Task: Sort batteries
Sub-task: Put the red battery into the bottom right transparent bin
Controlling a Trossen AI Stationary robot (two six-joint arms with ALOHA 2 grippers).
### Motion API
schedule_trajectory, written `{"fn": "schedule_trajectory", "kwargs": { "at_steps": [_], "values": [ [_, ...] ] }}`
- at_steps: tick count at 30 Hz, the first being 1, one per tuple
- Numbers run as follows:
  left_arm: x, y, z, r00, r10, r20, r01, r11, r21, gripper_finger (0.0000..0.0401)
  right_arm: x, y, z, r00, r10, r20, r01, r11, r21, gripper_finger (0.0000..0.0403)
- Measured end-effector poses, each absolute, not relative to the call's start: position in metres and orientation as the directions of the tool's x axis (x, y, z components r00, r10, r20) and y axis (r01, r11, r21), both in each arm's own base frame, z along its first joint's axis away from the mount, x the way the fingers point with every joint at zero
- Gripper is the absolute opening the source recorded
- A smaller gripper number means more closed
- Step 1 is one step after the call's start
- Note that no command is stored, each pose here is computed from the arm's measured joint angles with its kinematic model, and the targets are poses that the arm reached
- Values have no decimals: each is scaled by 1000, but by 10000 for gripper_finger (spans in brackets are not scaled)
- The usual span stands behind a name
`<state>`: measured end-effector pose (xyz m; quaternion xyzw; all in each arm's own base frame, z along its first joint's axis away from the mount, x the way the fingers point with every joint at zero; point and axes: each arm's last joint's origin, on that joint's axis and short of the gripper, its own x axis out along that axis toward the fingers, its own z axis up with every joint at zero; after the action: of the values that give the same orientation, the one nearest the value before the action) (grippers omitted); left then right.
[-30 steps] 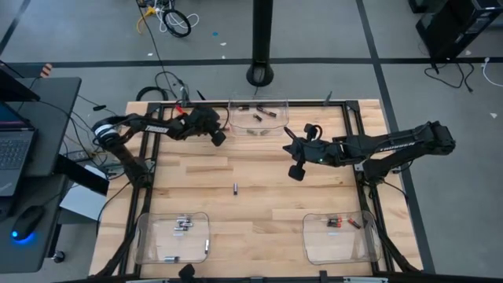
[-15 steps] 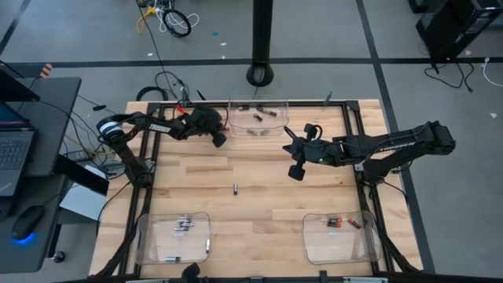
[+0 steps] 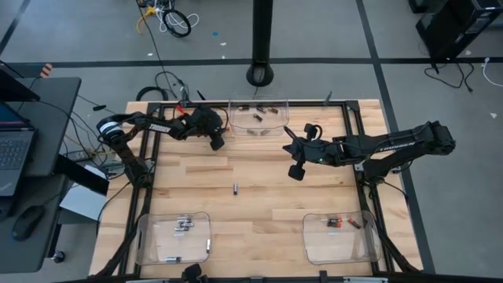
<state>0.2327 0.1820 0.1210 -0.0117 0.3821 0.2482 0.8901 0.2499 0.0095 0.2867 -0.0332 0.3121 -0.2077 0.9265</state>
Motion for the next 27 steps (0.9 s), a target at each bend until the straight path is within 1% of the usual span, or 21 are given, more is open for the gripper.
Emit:
{"fn": "schedule_trajectory", "kwargs": {
  "at_steps": [6, 14, 22, 25, 27],
  "values": [
    [233, 182, 121, 585, 434, -685, -449, 877, 173, 163, 250, 10, 287, 719, -406, -565, 364, 911, -191, 11],
    [230, 180, 117, 552, 408, -727, -430, 887, 170, 163, 250, 10, 287, 718, -406, -565, 364, 911, -192, 11],
    [230, 179, 116, 562, 385, -732, -402, 901, 165, 163, 250, 10, 287, 718, -406, -566, 364, 911, -192, 11],
    [230, 178, 116, 574, 361, -735, -370, 915, 160, 155, 250, 10, 286, 717, -406, -566, 364, 912, -192, 11],
    [230, 177, 116, 586, 340, -736, -353, 924, 146, 141, 250, 10, 286, 717, -405, -567, 363, 912, -192, 11]
  ]
}}
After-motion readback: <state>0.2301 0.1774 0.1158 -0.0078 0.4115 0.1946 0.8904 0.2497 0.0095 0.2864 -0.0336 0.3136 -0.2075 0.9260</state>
